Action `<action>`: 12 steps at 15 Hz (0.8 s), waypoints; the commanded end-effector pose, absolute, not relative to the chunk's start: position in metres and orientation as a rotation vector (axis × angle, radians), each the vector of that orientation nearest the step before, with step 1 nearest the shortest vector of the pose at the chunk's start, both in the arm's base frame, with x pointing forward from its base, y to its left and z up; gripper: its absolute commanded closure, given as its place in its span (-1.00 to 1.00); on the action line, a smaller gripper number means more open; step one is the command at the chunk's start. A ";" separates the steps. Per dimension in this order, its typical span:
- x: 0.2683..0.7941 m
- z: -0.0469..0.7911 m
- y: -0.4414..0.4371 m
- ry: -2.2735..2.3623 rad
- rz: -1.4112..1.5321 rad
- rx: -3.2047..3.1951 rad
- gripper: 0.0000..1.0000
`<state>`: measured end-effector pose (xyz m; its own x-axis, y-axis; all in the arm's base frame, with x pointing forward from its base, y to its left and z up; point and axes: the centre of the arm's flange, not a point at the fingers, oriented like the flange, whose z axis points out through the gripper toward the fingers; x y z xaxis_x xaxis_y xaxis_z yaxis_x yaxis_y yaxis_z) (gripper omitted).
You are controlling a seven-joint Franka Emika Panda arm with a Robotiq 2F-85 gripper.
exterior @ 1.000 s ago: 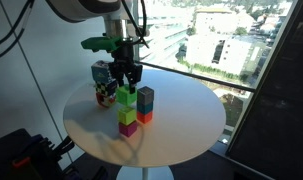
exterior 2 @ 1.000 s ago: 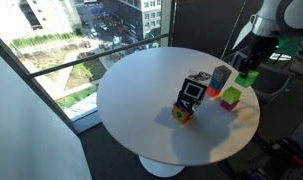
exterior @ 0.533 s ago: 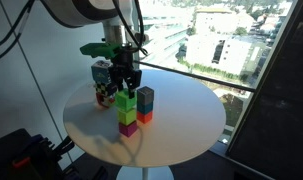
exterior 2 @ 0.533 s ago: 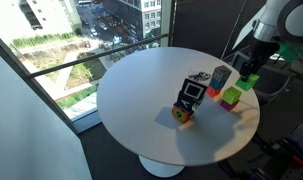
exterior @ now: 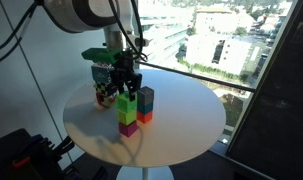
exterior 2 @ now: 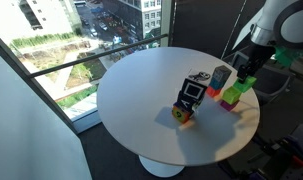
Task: Put the green block on the yellow block
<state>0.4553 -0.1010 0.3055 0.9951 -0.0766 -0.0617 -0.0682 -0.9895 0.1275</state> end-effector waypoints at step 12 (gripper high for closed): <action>0.465 0.295 -0.092 -0.135 -0.063 3.002 0.43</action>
<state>0.4596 -0.0966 0.2954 0.9957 -0.0766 -0.0516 -0.0695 -0.9895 0.1271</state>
